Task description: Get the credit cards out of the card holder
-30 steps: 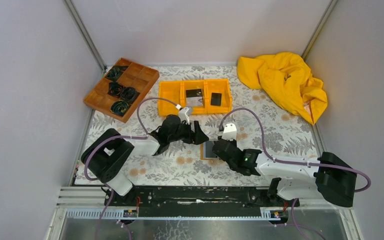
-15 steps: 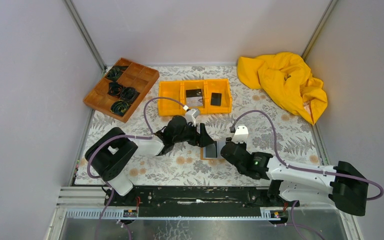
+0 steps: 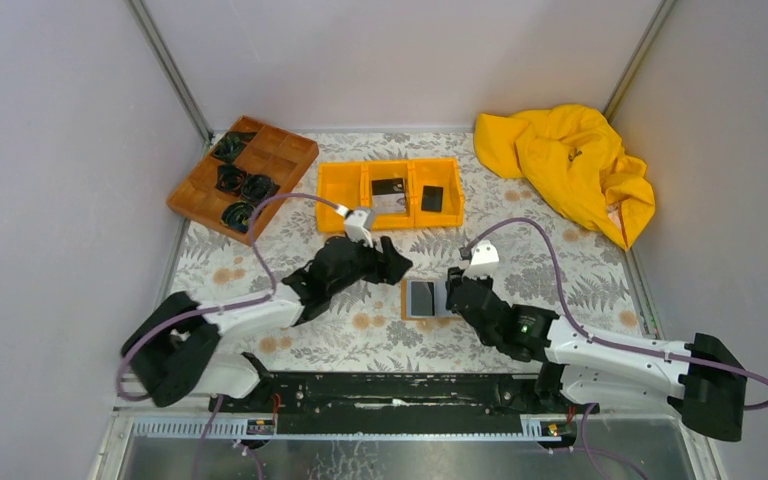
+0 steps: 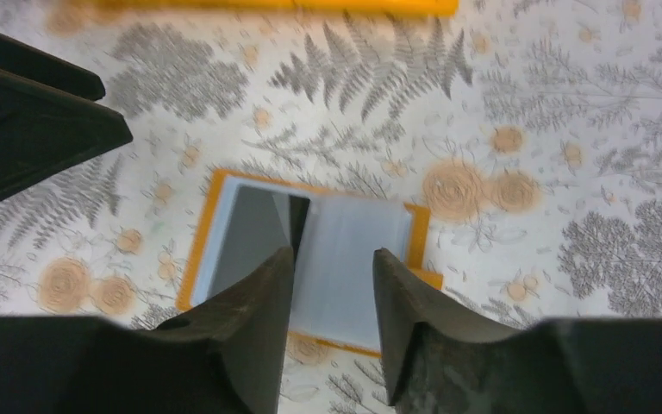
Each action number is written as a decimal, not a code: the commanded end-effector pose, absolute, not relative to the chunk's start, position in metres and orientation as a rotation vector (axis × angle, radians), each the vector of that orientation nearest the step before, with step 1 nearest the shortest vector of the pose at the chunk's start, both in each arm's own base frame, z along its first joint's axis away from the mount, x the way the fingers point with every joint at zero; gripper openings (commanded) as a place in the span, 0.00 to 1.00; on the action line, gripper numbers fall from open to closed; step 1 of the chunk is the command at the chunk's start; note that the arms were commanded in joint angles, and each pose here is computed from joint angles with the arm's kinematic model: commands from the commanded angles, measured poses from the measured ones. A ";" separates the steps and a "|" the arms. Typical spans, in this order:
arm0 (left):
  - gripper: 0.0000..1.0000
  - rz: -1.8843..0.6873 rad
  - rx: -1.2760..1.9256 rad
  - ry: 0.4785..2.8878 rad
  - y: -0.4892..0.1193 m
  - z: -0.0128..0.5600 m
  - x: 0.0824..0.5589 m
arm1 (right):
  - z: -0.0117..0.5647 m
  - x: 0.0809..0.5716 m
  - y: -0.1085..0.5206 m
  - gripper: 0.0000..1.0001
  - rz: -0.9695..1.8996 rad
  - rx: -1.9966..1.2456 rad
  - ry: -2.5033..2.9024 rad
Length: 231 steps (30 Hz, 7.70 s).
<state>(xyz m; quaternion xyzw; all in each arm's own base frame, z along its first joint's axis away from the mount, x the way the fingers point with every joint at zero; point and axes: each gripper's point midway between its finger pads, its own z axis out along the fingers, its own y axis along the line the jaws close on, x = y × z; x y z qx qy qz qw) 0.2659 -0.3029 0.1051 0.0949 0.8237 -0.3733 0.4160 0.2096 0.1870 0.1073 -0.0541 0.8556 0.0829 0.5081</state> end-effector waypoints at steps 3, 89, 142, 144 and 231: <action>0.82 -0.623 -0.032 1.874 -0.251 0.155 0.294 | 0.176 0.234 0.206 0.73 0.354 -0.102 1.779; 0.00 -1.095 0.265 2.299 -0.338 0.046 0.250 | 0.056 0.257 0.229 0.03 0.909 -0.033 2.163; 0.00 -0.917 0.230 2.476 -0.321 0.011 0.253 | 0.042 0.256 0.231 0.20 0.902 -0.025 2.222; 0.00 -0.919 0.232 2.480 -0.322 0.010 0.253 | 0.042 0.256 0.232 0.21 0.908 -0.024 2.228; 0.00 -1.063 0.336 2.554 -0.336 0.009 0.234 | 0.041 0.223 0.240 0.55 1.063 -0.124 2.248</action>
